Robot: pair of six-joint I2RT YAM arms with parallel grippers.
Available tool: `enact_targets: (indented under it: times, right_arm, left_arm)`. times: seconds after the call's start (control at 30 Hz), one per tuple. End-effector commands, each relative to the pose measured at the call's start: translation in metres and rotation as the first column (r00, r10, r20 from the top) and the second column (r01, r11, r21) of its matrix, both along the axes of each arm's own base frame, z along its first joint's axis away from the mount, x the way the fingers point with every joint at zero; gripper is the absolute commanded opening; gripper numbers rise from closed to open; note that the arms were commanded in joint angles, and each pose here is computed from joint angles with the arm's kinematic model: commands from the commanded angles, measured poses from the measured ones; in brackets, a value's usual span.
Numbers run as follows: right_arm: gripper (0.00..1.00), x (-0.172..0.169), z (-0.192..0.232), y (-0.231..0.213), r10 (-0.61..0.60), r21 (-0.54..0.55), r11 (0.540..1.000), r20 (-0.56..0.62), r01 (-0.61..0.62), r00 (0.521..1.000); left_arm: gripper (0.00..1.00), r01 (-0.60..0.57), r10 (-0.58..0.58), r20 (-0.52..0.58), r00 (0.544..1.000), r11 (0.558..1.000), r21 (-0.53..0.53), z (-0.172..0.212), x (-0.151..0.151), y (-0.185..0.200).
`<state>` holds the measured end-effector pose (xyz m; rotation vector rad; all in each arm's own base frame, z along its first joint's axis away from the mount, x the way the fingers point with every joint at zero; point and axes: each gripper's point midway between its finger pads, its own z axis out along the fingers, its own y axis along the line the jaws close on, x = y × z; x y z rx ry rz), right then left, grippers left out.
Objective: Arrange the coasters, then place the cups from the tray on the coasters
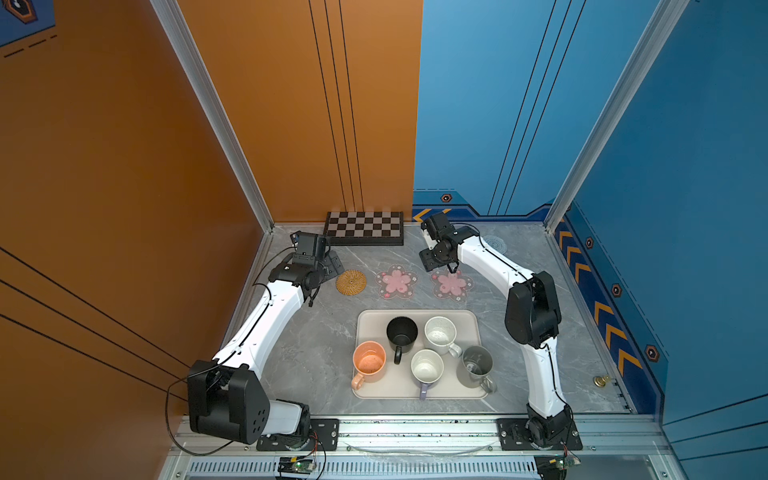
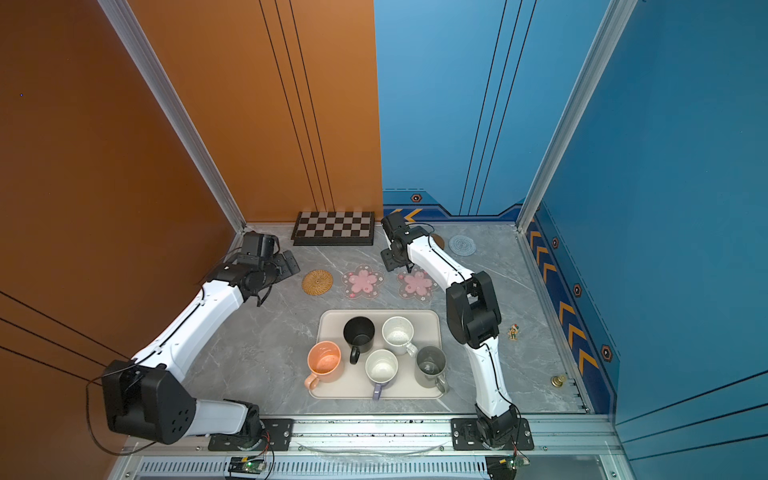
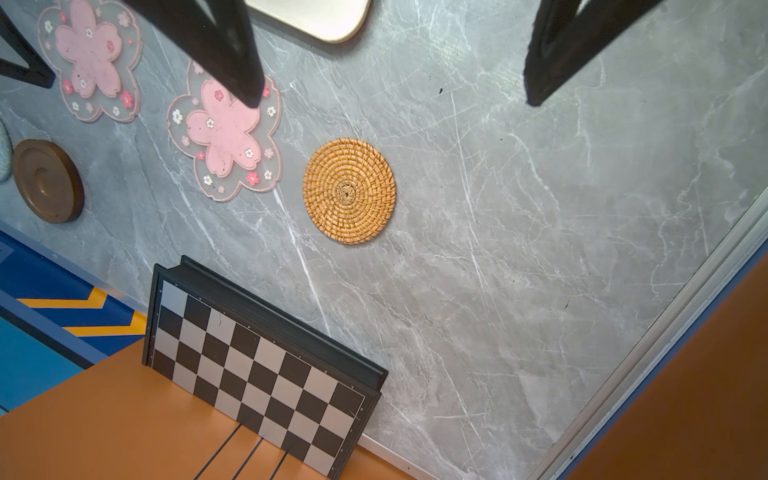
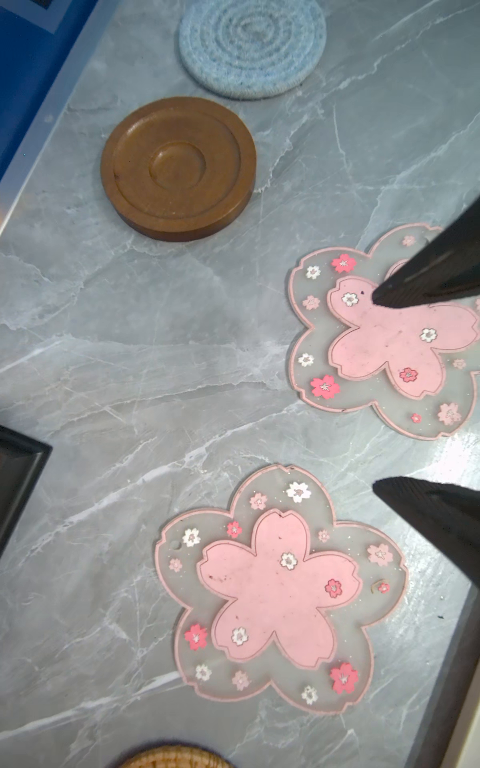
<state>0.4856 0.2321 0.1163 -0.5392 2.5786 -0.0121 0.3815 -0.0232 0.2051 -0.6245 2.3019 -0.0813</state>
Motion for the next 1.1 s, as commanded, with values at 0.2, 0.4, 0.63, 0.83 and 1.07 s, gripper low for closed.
enact_targets:
  times: [0.2, 0.4, 0.63, 0.83, 1.07]
  right_arm:
    - [0.69, -0.012, -0.032, -0.007, -0.003, -0.087, 0.996, -0.092, -0.005, 0.996]
    - [0.69, -0.017, -0.044, -0.004, 0.0, -0.107, 0.994, -0.116, -0.012, 0.993]
    - [0.71, -0.021, -0.055, -0.007, -0.018, -0.126, 0.992, -0.142, 0.0, 0.99]
    - [0.73, -0.024, -0.063, -0.013, -0.046, -0.157, 0.987, -0.151, 0.021, 0.987]
    - [0.73, -0.025, -0.07, -0.018, -0.088, -0.178, 0.982, -0.152, 0.061, 0.984]
  left_arm:
    - [0.98, 0.007, -0.007, -0.012, 1.0, 1.0, -0.012, -0.004, -0.005, 0.006]
    - [0.98, 0.007, -0.007, -0.028, 1.0, 1.0, -0.014, -0.01, -0.003, 0.006]
    - [0.98, 0.008, -0.009, -0.047, 0.999, 1.0, -0.017, -0.016, 0.0, 0.005]
    - [0.98, 0.011, -0.012, -0.063, 0.998, 1.0, -0.02, -0.022, 0.003, 0.004]
    - [0.98, 0.017, -0.019, -0.08, 0.997, 0.999, -0.027, -0.028, 0.007, 0.002]
